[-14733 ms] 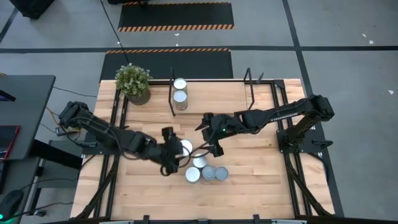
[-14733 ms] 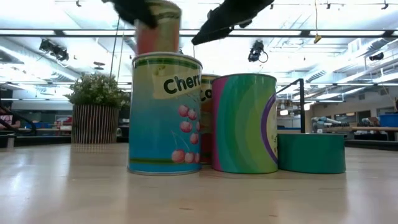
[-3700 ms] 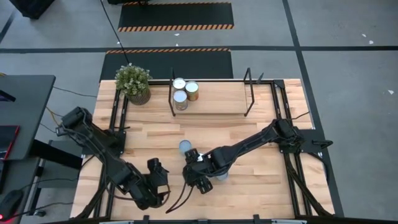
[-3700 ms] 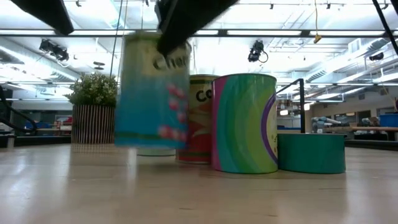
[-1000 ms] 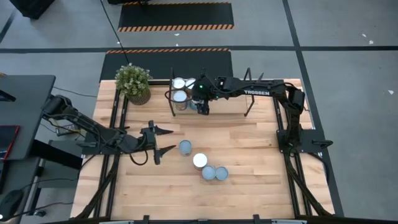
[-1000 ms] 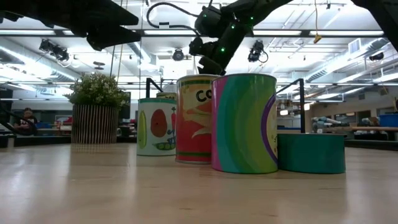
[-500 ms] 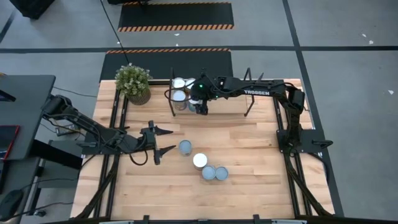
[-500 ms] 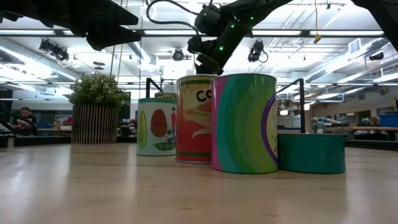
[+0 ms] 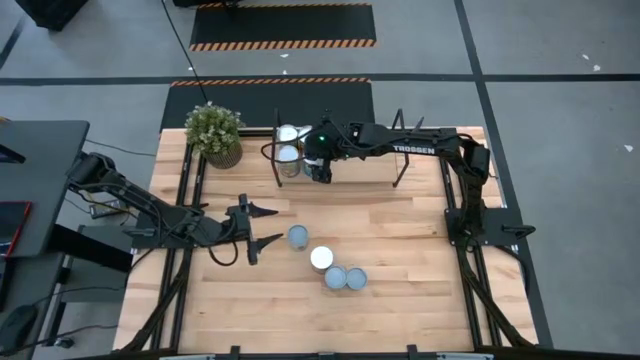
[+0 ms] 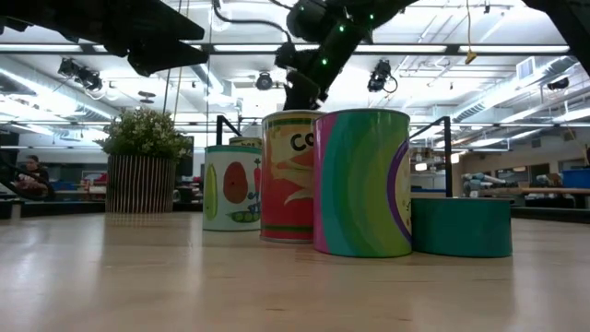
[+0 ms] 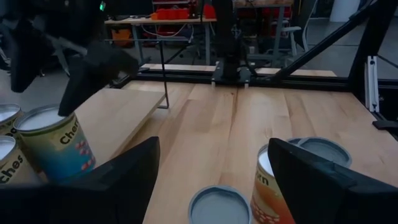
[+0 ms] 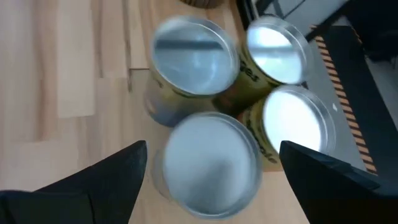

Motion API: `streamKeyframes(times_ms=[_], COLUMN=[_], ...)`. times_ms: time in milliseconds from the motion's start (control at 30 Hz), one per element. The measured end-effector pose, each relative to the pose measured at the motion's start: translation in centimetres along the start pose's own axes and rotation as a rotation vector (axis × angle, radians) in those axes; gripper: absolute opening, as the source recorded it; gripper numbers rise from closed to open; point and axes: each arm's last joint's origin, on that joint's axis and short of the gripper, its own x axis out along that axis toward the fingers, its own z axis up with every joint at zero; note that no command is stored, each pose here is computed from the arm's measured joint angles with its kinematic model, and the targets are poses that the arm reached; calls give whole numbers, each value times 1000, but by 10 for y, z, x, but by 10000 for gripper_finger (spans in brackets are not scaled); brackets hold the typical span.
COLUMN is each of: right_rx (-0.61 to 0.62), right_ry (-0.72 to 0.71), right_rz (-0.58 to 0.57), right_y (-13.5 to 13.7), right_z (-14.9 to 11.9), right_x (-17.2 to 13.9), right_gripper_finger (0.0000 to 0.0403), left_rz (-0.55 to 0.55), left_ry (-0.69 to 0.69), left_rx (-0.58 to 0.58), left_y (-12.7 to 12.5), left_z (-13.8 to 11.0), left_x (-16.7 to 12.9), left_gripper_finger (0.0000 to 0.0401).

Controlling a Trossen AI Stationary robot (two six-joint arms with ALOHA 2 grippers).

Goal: Pick and place cans onto a shelf
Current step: Put the canned cherries on the shelf

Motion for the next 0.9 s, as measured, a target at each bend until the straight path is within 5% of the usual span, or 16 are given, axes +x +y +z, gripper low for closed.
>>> streamKeyframes(times_ms=[267, 467, 667, 900], right_rx=[-69, -45, 10, 70], right_ry=[222, 331, 253, 154], right_rz=[-64, -188, -253, -173], right_y=[15, 5, -17, -18], right_z=[2, -22, -40, -41], right_x=[-28, -10, 17, 25], right_gripper_finger=[375, 373, 373, 372], left_rz=[2, 3, 3, 4], left_ry=[26, 30, 31, 35], left_rx=[-11, -16, -30, -26], left_y=[0, 0, 0, 0], left_z=[-3, -4, -4, -4], left_x=[0, 0, 0, 0], left_gripper_finger=[304, 304, 304, 304])
